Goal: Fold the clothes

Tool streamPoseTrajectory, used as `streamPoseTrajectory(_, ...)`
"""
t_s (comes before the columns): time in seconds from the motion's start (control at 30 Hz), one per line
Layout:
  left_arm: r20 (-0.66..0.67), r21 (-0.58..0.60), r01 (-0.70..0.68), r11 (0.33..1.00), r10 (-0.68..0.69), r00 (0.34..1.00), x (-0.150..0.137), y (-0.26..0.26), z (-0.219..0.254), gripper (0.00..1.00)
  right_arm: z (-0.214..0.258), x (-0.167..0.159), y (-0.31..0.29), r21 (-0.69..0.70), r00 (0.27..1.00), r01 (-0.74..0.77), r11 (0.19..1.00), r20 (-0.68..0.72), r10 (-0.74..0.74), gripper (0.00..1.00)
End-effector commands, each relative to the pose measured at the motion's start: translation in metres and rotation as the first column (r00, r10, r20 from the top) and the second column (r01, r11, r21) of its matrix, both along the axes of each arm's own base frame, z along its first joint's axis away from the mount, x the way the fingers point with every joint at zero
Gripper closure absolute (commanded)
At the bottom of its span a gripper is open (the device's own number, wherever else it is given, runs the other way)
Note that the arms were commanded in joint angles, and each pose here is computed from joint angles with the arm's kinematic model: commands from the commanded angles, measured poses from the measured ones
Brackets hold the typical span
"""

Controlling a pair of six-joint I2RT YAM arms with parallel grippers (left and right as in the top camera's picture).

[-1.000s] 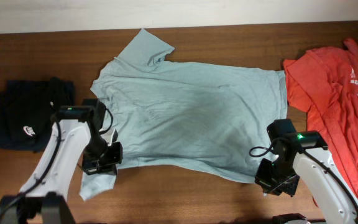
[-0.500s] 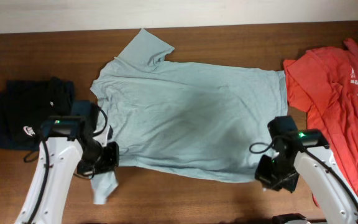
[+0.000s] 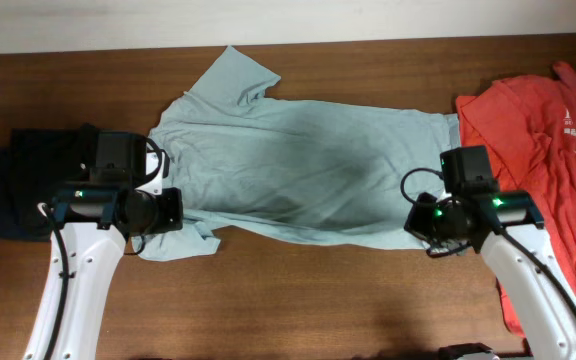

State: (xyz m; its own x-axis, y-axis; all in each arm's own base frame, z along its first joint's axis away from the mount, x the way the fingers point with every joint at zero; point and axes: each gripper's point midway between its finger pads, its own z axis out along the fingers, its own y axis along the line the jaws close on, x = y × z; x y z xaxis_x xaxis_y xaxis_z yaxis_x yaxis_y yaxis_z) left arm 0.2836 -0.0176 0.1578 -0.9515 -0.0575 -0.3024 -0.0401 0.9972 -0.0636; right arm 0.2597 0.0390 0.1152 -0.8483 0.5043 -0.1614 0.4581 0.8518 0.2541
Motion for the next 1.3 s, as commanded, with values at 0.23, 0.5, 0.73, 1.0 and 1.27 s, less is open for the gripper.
streamPoseTrajectory(0.23, 0.044, 0.146, 0.066, 0.987, -0.073, 0.996, 0.019, 0.018, 0.003, 0.99, -0.017, 0.049, -0.055, -0.098, 0.984, 0.168, 0.981, 0.076, -0.161, 0.96)
streamPoseTrajectory(0.5, 0.046, 0.165, 0.12, 0.979, -0.13, 0.99, 0.043, 0.017, -0.014, 1.0, -0.005, 0.077, -0.066, -0.099, 0.97, 0.158, 0.982, 0.204, -0.135, 0.96)
streamPoseTrajectory(0.73, 0.069, 0.185, 0.166, 0.969, -0.182, 0.981, 0.071, 0.015, -0.03, 0.99, -0.004, 0.086, -0.067, -0.098, 0.963, 0.163, 0.982, 0.234, -0.137, 0.89)
streamPoseTrajectory(1.0, 0.03, 0.212, 0.148, 0.966, -0.157, 0.987, 0.067, 0.022, -0.038, 0.24, -0.013, 0.078, -0.067, -0.108, 0.975, 0.145, 0.984, 0.183, -0.124, 0.23)
streamPoseTrajectory(1.27, -0.144, 0.027, 0.191, 0.981, -0.185, 0.972, 0.019, -0.003, -0.057, 0.21, -0.021, 0.059, -0.065, -0.115, 0.988, 0.128, 0.985, 0.099, -0.117, 0.16)
